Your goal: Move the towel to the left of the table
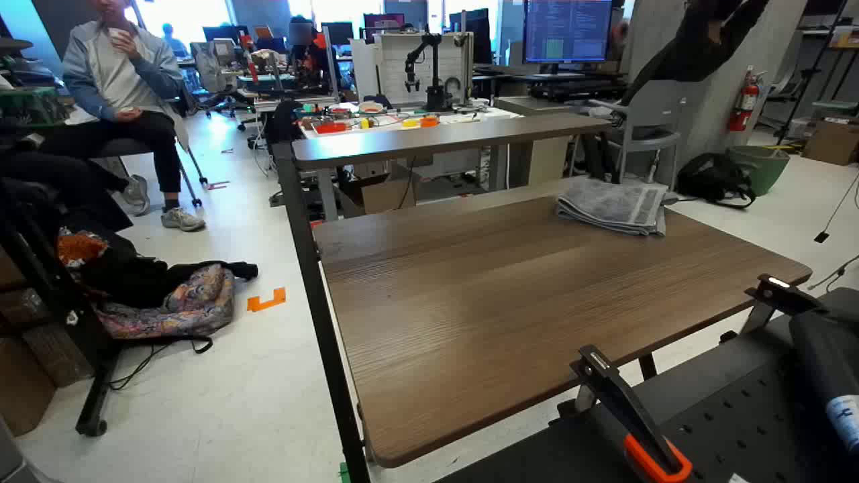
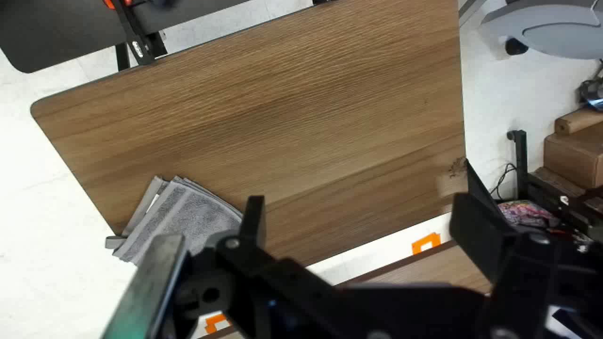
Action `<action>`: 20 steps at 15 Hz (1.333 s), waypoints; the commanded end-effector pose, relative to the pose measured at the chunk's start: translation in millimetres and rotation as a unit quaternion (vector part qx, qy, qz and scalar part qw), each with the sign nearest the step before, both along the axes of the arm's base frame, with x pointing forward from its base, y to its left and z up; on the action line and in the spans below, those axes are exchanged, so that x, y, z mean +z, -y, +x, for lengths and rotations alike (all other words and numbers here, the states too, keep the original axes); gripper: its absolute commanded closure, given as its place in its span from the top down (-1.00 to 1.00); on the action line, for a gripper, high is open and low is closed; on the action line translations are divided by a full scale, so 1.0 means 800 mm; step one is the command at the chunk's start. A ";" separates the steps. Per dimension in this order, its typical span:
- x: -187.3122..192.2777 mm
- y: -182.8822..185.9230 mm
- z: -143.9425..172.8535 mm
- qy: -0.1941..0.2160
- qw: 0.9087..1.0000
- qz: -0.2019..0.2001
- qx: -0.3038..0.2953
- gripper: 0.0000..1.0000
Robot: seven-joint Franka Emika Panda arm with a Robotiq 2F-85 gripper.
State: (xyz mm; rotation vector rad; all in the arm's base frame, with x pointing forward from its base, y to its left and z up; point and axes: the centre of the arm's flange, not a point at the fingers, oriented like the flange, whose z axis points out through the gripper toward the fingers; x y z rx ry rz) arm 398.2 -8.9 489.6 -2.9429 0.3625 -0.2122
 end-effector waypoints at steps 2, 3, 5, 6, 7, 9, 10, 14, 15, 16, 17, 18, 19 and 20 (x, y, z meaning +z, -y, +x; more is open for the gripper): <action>-0.003 0.000 0.008 0.009 1.000 -0.003 -0.001 1.00; -0.007 0.001 0.013 0.013 1.000 -0.005 -0.006 1.00; -0.018 0.002 0.034 0.020 0.999 -0.011 -0.023 1.00; -0.027 0.004 0.048 0.024 0.999 -0.014 -0.035 1.00; -0.036 0.005 0.058 0.026 0.998 -0.017 -0.046 1.00; -0.063 0.009 0.081 0.025 0.997 -0.025 -0.069 1.00; -0.078 0.011 0.093 0.025 0.996 -0.029 -0.081 1.00; -0.149 0.024 0.139 0.010 0.990 -0.054 -0.130 1.00; -0.168 0.033 0.149 0.008 0.988 -0.064 -0.141 1.00; -0.184 0.043 0.161 0.007 0.985 -0.076 -0.152 1.00; -0.198 0.055 0.171 0.004 0.983 -0.085 -0.162 1.00; -0.210 0.066 0.181 0.000 0.980 -0.092 -0.174 1.00; -0.226 0.080 0.193 -0.001 0.977 -0.100 -0.189 1.00; -0.238 0.092 0.204 -0.006 0.973 -0.106 -0.204 1.00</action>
